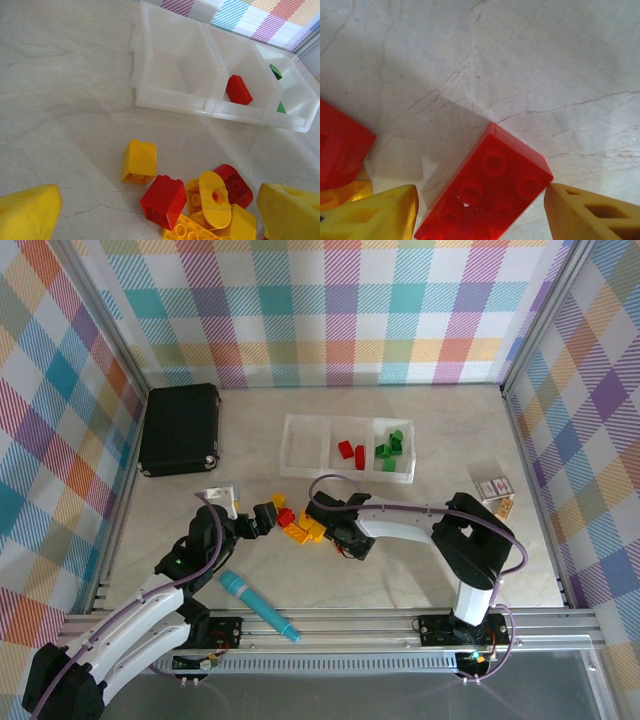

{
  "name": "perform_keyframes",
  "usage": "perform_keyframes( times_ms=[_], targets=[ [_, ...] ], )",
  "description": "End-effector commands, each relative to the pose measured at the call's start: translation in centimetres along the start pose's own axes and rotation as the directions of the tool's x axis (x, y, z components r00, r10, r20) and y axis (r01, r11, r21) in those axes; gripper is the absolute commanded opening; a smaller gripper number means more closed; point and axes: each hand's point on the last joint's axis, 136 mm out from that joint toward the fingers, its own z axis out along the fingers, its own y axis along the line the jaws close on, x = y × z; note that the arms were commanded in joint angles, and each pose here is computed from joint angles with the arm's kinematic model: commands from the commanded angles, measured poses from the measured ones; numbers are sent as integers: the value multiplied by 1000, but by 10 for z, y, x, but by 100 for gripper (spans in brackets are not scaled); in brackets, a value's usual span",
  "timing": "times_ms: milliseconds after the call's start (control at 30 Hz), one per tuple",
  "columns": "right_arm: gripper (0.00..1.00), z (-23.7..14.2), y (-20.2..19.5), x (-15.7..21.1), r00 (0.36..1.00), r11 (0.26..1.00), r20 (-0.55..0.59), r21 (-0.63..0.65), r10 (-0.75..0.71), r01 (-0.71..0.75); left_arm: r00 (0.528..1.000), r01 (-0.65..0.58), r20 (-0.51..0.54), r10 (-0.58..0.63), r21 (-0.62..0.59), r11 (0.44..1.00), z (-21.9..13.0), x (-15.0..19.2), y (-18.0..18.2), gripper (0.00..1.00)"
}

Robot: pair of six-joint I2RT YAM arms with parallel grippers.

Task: Sort the legos into containers by color
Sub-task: Pick up the lego from the bottom-center of the table.

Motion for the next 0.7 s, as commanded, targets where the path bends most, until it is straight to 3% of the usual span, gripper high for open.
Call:
perform_keyframes(
  times_ms=[0,367,433,667],
  targets=[
    [65,3,4,-1,1000,1000,24,7,-14,14,1000,-27,-9,27,-23,999,-1,5,6,99],
    [56,5,-3,-17,987,993,114,57,-110,104,1000,-20,-17,20,-29,999,0,2,5,100],
    [43,3,0,-22,980,989,135,52,-144,138,1000,-19,-24,18,-28,999,1,2,4,99],
    [25,-4,7,-28,961,975,163,56,-223,216,999,-5,-34,4,-32,999,4,3,4,100]
  ],
)
